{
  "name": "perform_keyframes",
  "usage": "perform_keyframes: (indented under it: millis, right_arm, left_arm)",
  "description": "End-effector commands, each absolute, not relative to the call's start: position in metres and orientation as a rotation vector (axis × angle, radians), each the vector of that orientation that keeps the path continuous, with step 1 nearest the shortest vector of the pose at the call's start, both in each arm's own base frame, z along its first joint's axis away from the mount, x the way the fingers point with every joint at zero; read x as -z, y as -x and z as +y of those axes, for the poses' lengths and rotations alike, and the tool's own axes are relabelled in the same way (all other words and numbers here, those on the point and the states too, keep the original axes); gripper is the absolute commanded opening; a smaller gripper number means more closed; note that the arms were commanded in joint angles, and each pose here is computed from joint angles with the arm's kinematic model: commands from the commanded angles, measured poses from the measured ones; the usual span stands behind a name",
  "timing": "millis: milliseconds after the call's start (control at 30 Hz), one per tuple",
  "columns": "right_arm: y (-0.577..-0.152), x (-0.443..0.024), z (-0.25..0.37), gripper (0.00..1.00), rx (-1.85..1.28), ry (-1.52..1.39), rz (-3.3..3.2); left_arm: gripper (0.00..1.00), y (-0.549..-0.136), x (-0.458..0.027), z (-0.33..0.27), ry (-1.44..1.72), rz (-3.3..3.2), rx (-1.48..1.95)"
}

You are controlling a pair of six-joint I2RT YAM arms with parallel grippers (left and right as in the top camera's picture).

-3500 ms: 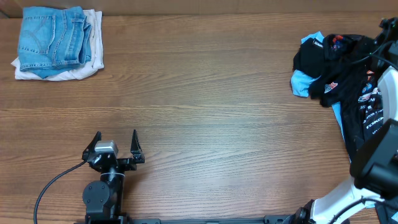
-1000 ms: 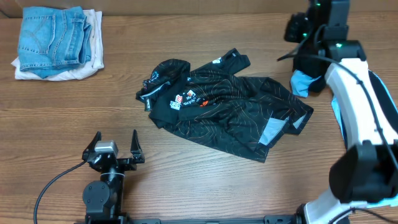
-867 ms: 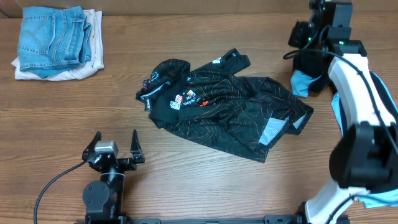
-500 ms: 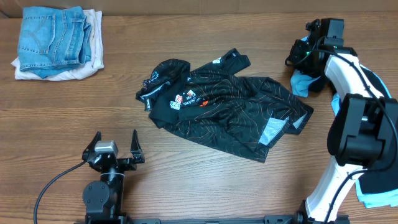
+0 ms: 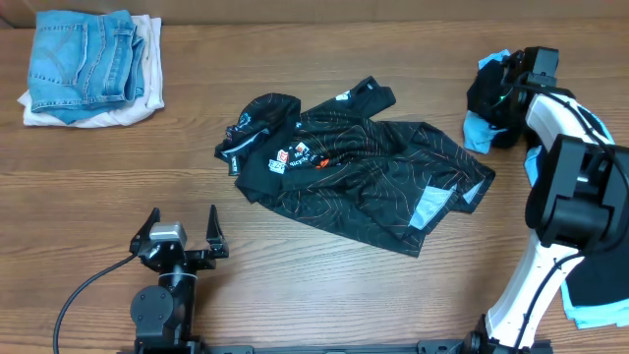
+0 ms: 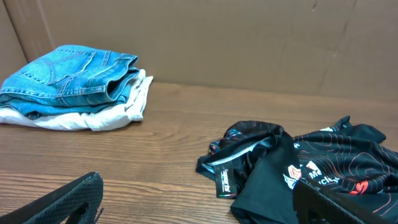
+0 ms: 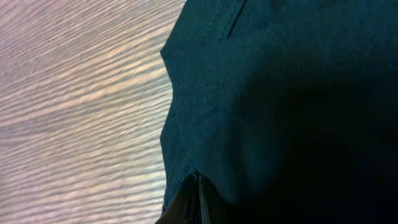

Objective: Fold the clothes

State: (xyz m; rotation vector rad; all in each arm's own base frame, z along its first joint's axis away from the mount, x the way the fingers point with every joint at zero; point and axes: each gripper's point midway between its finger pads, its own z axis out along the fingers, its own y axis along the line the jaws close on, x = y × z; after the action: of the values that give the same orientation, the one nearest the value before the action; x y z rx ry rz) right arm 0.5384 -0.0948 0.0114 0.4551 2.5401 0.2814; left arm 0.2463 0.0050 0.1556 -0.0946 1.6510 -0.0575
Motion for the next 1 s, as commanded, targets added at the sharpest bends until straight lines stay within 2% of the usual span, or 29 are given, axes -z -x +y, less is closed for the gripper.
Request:
perform_keyframes:
  millis: [0, 167, 400, 467, 500, 600, 633, 733, 867, 967]
  right_arm:
    - [-0.529, 0.013, -0.143, 0.04, -0.094, -0.562, 2.563]
    - [-0.521, 0.015, -0.190, 0.04, 0.055, -0.659, 2.519]
    - [-0.508, 0.012, -0.229, 0.04, 0.084, -0.749, 2.482]
    - [-0.509, 0.004, -0.231, 0.06, 0.069, -0.729, 2.477]
    - [-0.511, -0.001, -0.232, 0.10, 0.066, -0.725, 2.469]
    - [-0.521, -0.034, -0.234, 0.18, 0.056, -0.700, 2.410]
    - [-0.526, -0.054, -0.234, 0.31, 0.048, -0.684, 2.377]
    - [-0.534, -0.107, -0.229, 0.53, 0.002, -0.638, 2.296]
    - [-0.520, -0.182, -0.213, 0.53, -0.084, -0.679, 2.227]
    - [-0.499, -0.216, -0.203, 0.42, -0.106, -0.732, 2.209]
  left_arm:
    - [1.00, -0.246, -0.156, 0.007, 0.086, 1.646, 0.034]
    - [1.00, -0.246, -0.156, 0.007, 0.086, 1.646, 0.034]
    - [1.00, -0.246, -0.156, 0.007, 0.086, 1.646, 0.034]
    - [1.00, -0.246, -0.156, 0.007, 0.086, 1.646, 0.034]
    - [1.00, -0.246, -0.156, 0.007, 0.086, 1.646, 0.034]
    - [1.00, -0.246, -0.156, 0.007, 0.086, 1.646, 0.034]
    - [1.00, -0.246, -0.156, 0.007, 0.086, 1.646, 0.034]
    - [1.00, -0.246, -0.156, 0.007, 0.086, 1.646, 0.034]
    - [1.00, -0.246, -0.156, 0.007, 0.086, 1.646, 0.034]
    - [1.00, -0.246, -0.156, 0.007, 0.086, 1.646, 0.034]
